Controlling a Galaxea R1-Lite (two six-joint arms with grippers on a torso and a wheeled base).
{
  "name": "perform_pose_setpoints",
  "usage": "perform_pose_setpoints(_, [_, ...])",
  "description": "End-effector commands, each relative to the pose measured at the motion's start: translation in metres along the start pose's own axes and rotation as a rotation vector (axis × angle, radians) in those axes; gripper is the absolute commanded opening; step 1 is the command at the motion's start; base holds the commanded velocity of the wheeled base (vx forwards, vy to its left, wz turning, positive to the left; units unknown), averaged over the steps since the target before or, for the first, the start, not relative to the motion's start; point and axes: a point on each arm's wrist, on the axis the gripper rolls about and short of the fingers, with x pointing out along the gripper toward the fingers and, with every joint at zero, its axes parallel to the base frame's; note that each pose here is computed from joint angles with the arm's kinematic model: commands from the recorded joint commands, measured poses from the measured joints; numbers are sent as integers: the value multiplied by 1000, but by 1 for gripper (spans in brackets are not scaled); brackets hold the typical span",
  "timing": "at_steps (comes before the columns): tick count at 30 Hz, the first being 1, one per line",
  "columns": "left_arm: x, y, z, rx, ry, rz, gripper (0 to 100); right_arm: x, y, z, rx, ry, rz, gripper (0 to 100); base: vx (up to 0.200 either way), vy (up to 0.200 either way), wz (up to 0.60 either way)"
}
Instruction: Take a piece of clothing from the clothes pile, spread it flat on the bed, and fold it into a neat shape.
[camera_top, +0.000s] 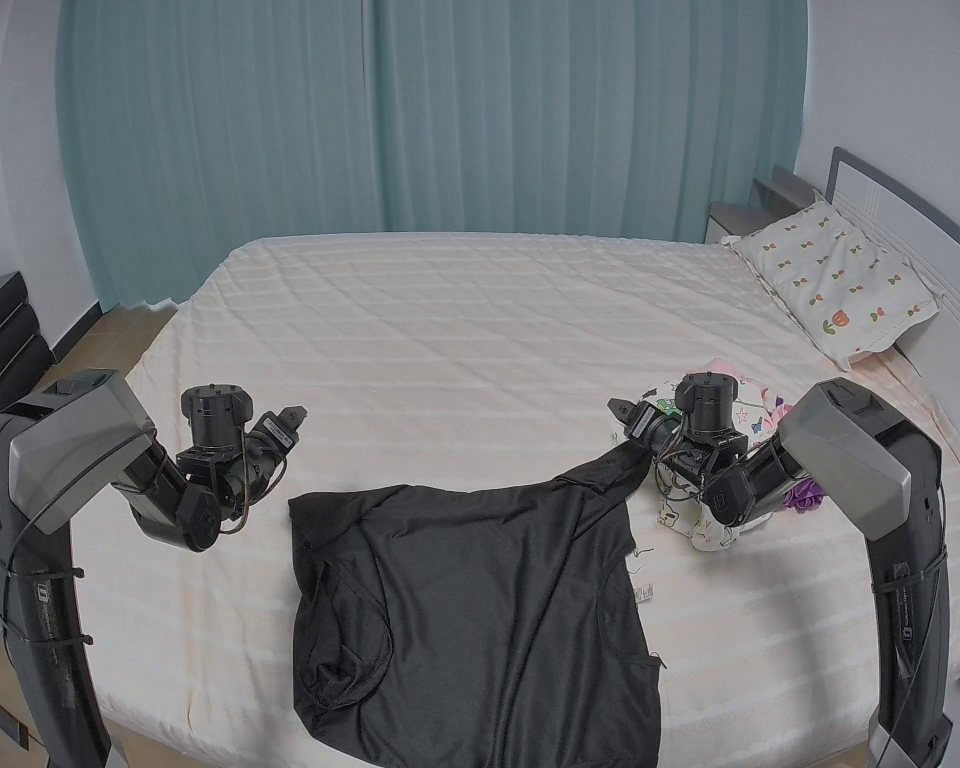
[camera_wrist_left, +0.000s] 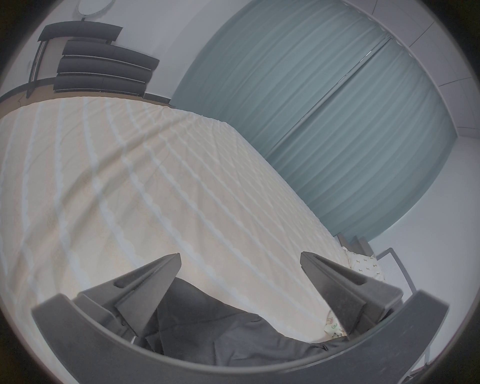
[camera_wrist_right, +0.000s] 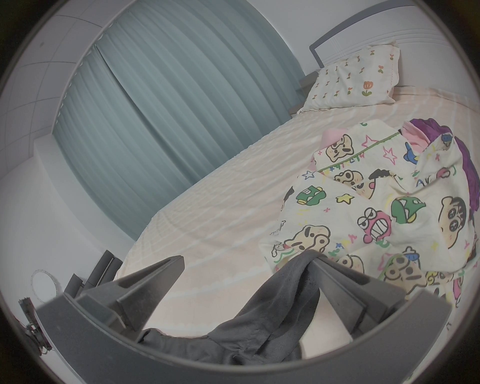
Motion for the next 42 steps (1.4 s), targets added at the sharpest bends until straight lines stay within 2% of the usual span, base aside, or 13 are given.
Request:
perform_pose_setpoints(1, [12,13,-5,-1,12,33,100,-2,2,8,22,-29,22,100,0,0,0])
perform_pose_setpoints(3, [9,17,-10,-3,29,48,100,-12,19,30,164,-79,138,100,0,0,0])
perform_pose_setpoints(5, [6,20,-12,-3,40,58,100,-21,31,43,237,-72,198,100,0,0,0])
perform_pose_setpoints(12, [-11,25,-15,-13,68,75,100,-24,48,68,361,-115,262,100,0,0,0])
perform_pose_setpoints(14, [-19,26,-15,-26,75,81,100,-23,36,49,320,39,105,100,0,0,0])
perform_pose_setpoints(15, [-19,26,-15,-26,76,82,100,-23,35,48,315,55,93,100,0,0,0])
perform_pose_setpoints(16, [-26,26,-14,-27,68,71,100,-24,25,35,259,201,-42,100,0,0,0])
perform_pose_setpoints(17, [-29,25,-13,-29,58,57,100,-24,21,29,234,264,-99,100,0,0,0])
perform_pose_setpoints(20, [-38,26,-13,-25,43,42,100,-18,11,16,206,345,-184,100,0,0,0])
perform_pose_setpoints(27, [-54,29,-16,-23,67,52,100,-22,6,8,191,466,-293,100,0,0,0])
perform_pose_setpoints(30, [-61,31,-18,-29,98,45,100,-28,8,14,183,475,-300,100,0,0,0])
perform_pose_setpoints(35, [-77,31,-19,-75,139,30,100,-44,6,18,65,542,-317,100,0,0,0])
perform_pose_setpoints(42, [-104,36,-36,-96,264,13,100,-74,4,7,85,570,-316,100,0,0,0])
